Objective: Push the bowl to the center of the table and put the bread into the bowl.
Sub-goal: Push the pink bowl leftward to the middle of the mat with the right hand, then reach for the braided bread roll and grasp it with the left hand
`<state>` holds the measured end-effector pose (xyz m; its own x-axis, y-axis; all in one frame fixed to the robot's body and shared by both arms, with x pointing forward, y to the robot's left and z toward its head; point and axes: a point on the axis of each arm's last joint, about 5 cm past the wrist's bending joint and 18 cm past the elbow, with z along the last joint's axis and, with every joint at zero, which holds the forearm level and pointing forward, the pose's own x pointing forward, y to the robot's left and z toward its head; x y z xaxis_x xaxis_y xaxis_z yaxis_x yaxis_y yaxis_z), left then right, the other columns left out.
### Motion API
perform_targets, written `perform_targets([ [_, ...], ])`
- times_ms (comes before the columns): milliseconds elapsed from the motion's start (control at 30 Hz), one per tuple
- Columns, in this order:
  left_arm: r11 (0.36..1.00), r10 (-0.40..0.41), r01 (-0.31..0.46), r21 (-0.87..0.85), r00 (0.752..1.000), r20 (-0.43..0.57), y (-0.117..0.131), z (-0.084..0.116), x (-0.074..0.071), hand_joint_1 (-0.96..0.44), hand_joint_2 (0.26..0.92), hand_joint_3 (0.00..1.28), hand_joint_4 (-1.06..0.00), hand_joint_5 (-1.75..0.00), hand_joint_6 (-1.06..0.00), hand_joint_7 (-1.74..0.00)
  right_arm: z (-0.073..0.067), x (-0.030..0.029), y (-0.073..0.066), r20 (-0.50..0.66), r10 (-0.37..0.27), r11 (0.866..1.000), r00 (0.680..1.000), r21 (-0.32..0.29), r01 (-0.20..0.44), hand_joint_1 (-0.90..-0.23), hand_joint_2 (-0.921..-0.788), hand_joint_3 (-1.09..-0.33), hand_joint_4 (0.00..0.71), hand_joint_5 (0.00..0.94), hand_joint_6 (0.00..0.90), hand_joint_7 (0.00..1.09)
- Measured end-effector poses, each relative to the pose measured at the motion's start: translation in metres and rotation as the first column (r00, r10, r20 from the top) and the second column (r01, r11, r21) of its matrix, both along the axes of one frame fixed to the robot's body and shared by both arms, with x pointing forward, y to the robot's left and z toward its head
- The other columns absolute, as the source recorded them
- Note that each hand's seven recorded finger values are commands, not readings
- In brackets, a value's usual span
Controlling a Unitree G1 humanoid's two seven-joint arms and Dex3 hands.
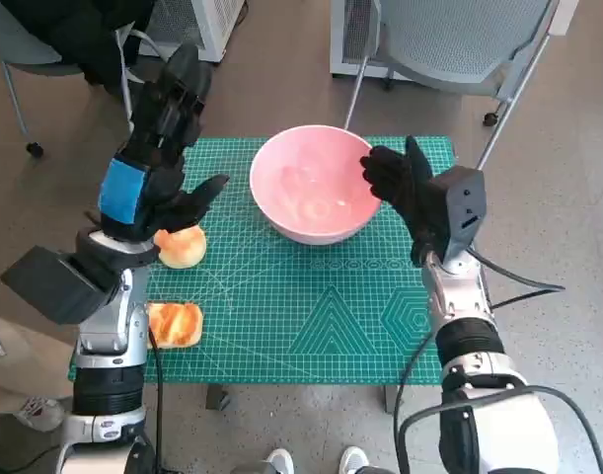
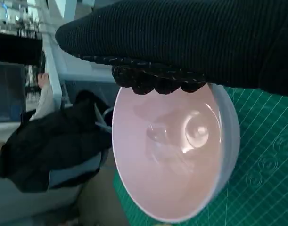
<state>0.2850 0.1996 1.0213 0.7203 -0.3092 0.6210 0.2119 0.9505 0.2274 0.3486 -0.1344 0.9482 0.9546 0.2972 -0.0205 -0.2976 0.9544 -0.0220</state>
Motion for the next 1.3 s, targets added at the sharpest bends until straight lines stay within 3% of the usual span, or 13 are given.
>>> perform_targets([
  [300, 1.000, 0.002, -0.002, -0.003, 1.000, -0.004, 0.000, -0.001, 0.002, -0.70, 0.921, 0.29, -0.02, 0.00, -0.03, -0.24, 0.001, 0.0000, 0.006, 0.016, 0.032, 0.999, 0.999, 0.009, -0.033, -0.621, -0.921, -0.879, 0.114, 0.000, 0.100, 0.19],
  [867, 1.000, 0.000, 0.000, -0.002, 1.000, -0.002, 0.000, -0.001, 0.003, -0.71, 0.921, 0.29, -0.02, 0.00, -0.03, -0.24, 0.006, 0.0008, 0.009, 0.070, 0.084, 0.996, 0.994, 0.013, -0.085, -0.630, -0.921, -0.875, 0.120, 0.004, 0.098, 0.21],
  [1167, 1.000, -0.007, 0.007, 0.005, 1.000, -0.002, 0.001, -0.001, 0.003, -0.71, 0.921, 0.29, -0.02, 0.00, -0.03, -0.24, 0.036, 0.0074, 0.001, 0.275, 0.111, 0.992, 0.955, 0.030, -0.124, -0.716, -0.921, -0.830, 0.136, 0.009, 0.103, 0.23],
  [1300, 1.000, -0.004, 0.004, 0.004, 1.000, -0.005, 0.001, -0.002, 0.003, -0.70, 0.921, 0.29, -0.02, 0.00, -0.03, -0.24, 0.050, 0.0087, -0.003, 0.387, 0.108, 0.987, 0.916, 0.066, -0.144, -0.669, -0.921, -0.844, 0.134, 0.006, 0.093, 0.24],
])
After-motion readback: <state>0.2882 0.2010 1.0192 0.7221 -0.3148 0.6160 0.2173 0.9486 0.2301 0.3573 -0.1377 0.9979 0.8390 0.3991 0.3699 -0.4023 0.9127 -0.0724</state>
